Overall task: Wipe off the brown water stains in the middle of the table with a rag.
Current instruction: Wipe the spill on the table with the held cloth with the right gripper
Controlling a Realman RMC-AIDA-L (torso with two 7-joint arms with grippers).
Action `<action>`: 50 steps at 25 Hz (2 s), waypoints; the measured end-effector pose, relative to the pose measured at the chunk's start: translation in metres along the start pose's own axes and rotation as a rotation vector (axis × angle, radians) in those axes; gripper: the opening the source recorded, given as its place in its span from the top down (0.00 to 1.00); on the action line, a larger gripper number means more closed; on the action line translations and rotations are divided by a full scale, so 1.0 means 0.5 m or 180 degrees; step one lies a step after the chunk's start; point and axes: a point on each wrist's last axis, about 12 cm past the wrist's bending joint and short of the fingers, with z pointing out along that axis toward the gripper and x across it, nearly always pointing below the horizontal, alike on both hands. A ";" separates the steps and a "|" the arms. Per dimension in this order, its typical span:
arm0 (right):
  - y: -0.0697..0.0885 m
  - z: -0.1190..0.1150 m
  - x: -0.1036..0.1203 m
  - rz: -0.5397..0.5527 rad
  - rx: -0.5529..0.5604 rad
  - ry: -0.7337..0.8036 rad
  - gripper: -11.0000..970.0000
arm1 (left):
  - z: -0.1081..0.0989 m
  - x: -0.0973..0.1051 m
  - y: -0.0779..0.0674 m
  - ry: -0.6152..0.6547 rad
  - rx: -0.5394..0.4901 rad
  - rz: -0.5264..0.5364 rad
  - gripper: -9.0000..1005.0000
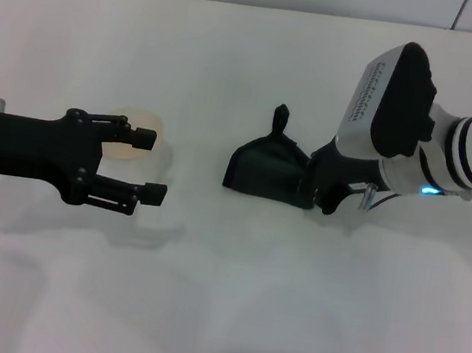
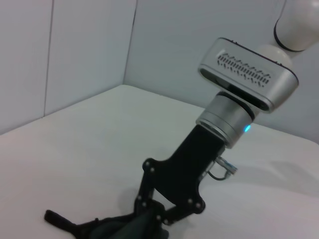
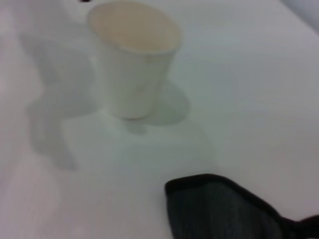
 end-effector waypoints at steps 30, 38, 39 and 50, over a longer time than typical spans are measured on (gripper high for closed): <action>0.045 -0.007 -0.049 -0.0102 -0.0680 0.0077 0.88 | -0.004 -0.006 0.004 -0.0015 -0.0033 0.0018 0.11; 0.019 0.004 -0.050 0.0083 -0.0390 0.0040 0.87 | -0.004 -0.011 0.006 -0.0044 -0.0051 0.0044 0.11; 0.015 0.006 -0.047 0.0105 -0.0364 0.0051 0.87 | -0.004 -0.011 0.007 -0.0049 -0.0054 0.0047 0.11; -0.013 0.019 -0.030 0.0264 -0.0049 0.0031 0.86 | -0.007 -0.012 0.008 -0.0048 -0.0069 0.0049 0.11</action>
